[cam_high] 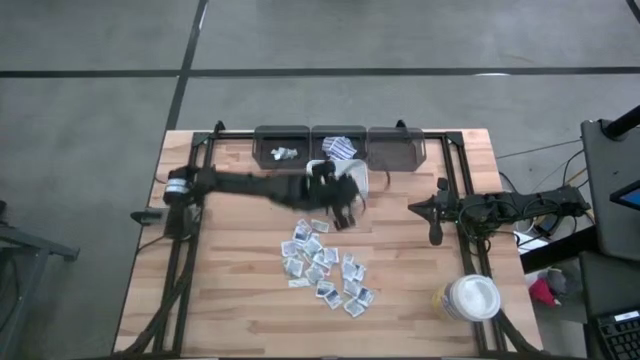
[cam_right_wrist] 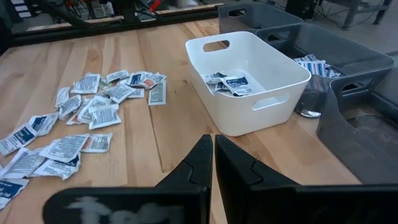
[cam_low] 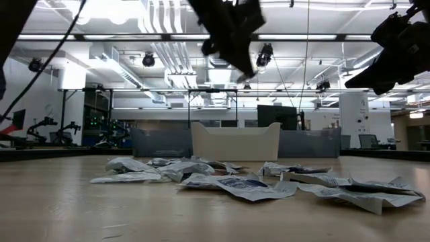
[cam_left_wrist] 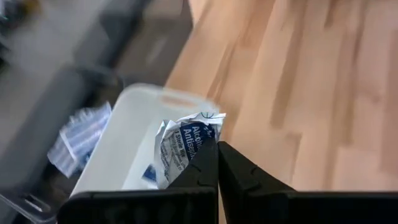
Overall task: Pick & Place First Aid Supplies
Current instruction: Put the blue alcohol pad into the white bin
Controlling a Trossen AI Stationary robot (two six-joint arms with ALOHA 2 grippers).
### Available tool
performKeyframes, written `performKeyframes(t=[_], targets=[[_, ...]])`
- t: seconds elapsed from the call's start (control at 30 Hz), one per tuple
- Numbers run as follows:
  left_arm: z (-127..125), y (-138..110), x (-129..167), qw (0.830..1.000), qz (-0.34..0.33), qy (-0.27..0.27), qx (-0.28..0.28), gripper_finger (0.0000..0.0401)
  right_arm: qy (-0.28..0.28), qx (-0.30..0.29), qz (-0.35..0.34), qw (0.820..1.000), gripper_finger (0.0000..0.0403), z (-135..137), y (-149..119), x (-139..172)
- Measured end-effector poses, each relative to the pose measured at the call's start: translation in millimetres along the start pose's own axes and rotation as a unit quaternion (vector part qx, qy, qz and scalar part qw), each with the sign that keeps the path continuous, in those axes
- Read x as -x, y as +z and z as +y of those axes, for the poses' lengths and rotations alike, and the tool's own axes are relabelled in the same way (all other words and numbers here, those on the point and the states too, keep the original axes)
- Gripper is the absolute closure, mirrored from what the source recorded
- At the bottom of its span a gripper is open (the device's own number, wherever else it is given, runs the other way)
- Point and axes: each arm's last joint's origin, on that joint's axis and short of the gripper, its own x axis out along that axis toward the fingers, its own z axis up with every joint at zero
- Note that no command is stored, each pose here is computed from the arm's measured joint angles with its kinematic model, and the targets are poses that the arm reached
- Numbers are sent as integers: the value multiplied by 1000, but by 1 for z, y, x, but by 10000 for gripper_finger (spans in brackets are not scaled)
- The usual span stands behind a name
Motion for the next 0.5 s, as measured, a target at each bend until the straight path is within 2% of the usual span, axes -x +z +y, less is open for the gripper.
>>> performKeyframes(t=[0.17,0.27,0.37,0.5], targets=[[62,-10,-31,996,55,-67,13,401,0,-8,0,1000,385,0,0,0],[88,-16,-45,992,67,-106,21,401,0,-8,0,1000,385,0,0,0],[101,-29,-64,985,101,-133,36,401,-1,-9,0,1000,385,0,0,0],[99,-42,-89,977,129,-165,38,401,-1,-10,-1,1000,385,0,0,0]])
